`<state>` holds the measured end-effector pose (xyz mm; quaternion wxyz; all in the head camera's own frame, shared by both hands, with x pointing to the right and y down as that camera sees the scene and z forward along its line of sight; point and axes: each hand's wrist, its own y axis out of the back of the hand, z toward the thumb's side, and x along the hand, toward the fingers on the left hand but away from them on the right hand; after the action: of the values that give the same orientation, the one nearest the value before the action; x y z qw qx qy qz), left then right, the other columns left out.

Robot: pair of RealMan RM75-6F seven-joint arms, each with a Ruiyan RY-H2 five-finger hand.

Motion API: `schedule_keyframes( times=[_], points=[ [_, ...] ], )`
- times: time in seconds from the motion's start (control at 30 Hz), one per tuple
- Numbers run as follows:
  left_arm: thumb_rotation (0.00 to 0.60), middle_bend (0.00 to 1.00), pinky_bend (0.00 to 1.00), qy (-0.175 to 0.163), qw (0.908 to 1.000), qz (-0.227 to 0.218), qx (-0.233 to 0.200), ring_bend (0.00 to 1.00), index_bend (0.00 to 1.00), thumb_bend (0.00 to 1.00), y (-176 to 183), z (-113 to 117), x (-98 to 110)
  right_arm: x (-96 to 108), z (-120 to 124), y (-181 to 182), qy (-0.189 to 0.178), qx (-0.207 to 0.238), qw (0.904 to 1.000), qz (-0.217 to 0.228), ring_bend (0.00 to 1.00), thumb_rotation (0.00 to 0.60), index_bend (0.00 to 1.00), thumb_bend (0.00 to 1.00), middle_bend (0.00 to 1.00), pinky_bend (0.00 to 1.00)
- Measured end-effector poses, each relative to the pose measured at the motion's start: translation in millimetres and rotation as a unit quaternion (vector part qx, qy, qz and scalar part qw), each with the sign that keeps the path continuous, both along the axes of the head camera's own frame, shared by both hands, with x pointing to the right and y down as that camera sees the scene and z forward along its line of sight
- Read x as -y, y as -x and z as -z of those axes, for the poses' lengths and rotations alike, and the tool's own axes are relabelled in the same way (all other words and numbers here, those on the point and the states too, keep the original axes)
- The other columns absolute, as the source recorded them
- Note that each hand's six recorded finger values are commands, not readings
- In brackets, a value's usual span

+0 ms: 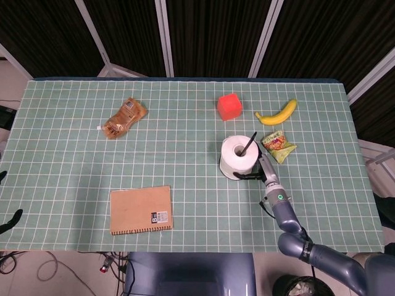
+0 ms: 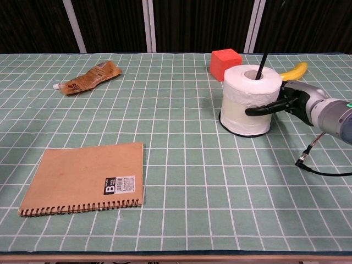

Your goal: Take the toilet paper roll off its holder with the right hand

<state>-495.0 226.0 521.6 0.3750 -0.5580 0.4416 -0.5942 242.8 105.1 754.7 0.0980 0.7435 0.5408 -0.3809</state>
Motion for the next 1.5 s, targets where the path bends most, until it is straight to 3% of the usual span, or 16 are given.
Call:
schedule_keyframes(
  times=[0.1, 0.27, 0.4, 0.63, 0.93, 1.23, 1.5],
  points=[
    [0.600, 0.00, 0.03, 0.001, 1.0000, -0.001, 0.001, 0.00, 0.09, 0.22, -0.8, -0.8, -0.1, 3.6, -2.1, 1.6, -0.002, -0.003, 1.0000, -0.004, 0.02, 0.600, 0.00, 0.00, 0.01, 0.00],
    [0.600, 0.00, 0.03, 0.000, 1.0000, 0.000, 0.001, 0.00, 0.09, 0.22, -0.4, -0.4, -0.2, 7.5, -4.6, 1.5, -0.008, -0.007, 0.9997, -0.020, 0.20, 0.600, 0.12, 0.00, 0.15, 0.08],
    [0.600, 0.00, 0.03, -0.002, 1.0000, 0.002, 0.001, 0.00, 0.09, 0.22, 0.8, 0.6, 0.0, 9.2, -3.7, 1.5, -0.013, 0.000, 0.9994, -0.033, 0.28, 0.600, 0.18, 0.09, 0.19, 0.14],
    [0.600, 0.00, 0.03, -0.001, 1.0000, 0.001, 0.001, 0.00, 0.09, 0.22, 0.7, 0.8, -0.2, 14.8, 6.2, 1.8, -0.031, 0.013, 0.9988, -0.035, 0.33, 0.600, 0.20, 0.10, 0.20, 0.18],
    [0.600, 0.00, 0.03, -0.001, 1.0000, 0.002, 0.003, 0.00, 0.09, 0.22, 0.6, 0.8, -0.7, 30.8, 39.9, 4.9, -0.071, 0.034, 0.9966, -0.025, 0.33, 0.600, 0.21, 0.10, 0.20, 0.19],
    [0.600, 0.00, 0.03, -0.002, 1.0000, 0.000, 0.005, 0.00, 0.09, 0.22, -0.9, 0.8, -1.3, 66.0, 108.4, 3.3, -0.127, 0.045, 0.9908, 0.004, 0.33, 0.600, 0.21, 0.10, 0.20, 0.19],
    [0.600, 0.00, 0.03, -0.002, 1.0000, -0.001, 0.004, 0.00, 0.09, 0.22, -1.9, 0.9, -1.8, 119.8, 220.2, -14.5, -0.208, 0.018, 0.9777, 0.021, 0.33, 0.600, 0.21, 0.10, 0.20, 0.19]
  ],
)
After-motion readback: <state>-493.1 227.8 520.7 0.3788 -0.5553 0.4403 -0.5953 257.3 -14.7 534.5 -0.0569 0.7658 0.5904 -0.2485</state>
